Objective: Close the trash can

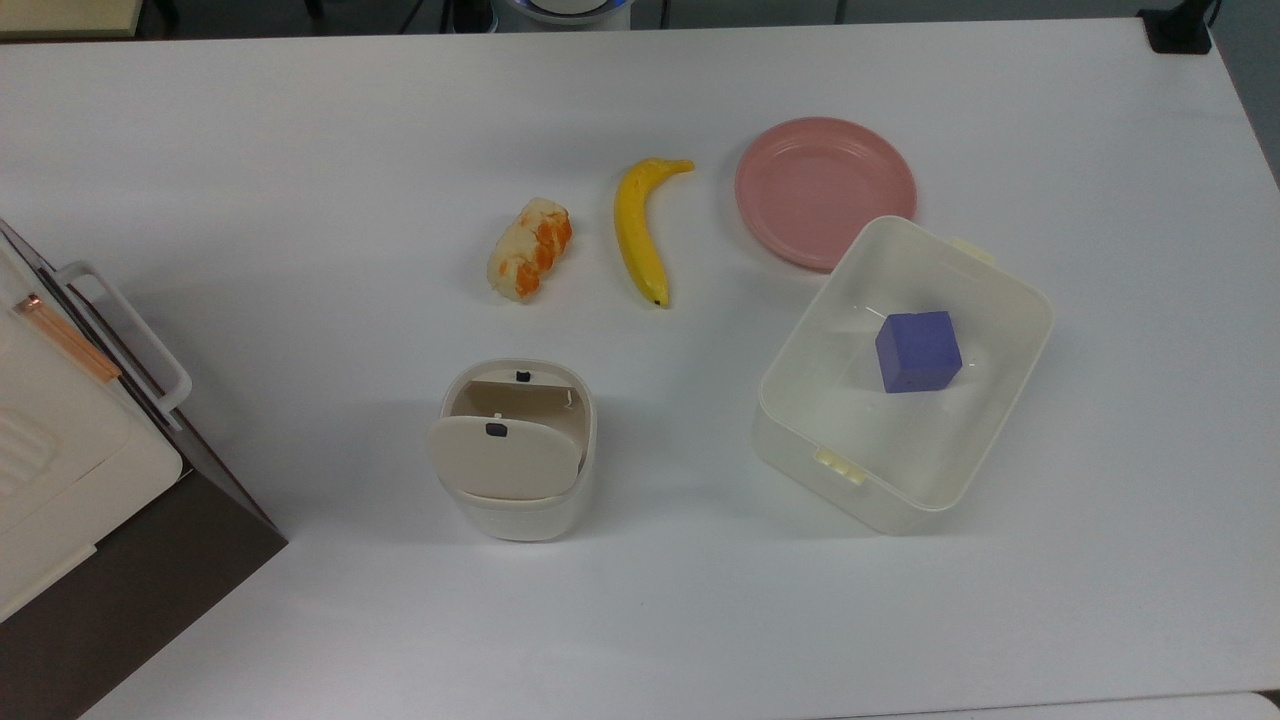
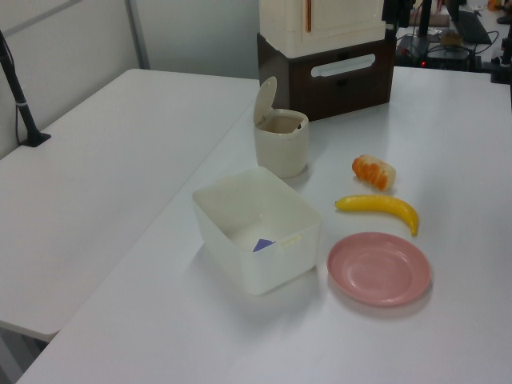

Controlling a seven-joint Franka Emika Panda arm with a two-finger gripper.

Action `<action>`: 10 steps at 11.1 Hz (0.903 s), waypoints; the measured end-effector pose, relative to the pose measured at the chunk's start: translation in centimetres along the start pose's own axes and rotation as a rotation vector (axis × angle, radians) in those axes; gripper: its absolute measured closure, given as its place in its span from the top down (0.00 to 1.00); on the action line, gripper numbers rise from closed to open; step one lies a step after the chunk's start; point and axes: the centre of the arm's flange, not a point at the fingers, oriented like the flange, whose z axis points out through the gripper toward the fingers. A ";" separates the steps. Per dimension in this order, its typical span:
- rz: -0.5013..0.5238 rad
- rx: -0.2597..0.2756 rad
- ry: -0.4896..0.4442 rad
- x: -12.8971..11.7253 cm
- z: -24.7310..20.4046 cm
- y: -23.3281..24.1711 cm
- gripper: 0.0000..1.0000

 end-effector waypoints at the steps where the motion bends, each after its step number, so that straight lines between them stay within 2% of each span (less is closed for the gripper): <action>1: 0.000 0.000 -0.001 0.1 0.1 0.0 1.00; 10: -0.002 -0.002 -0.002 0.1 0.2 -0.1 1.00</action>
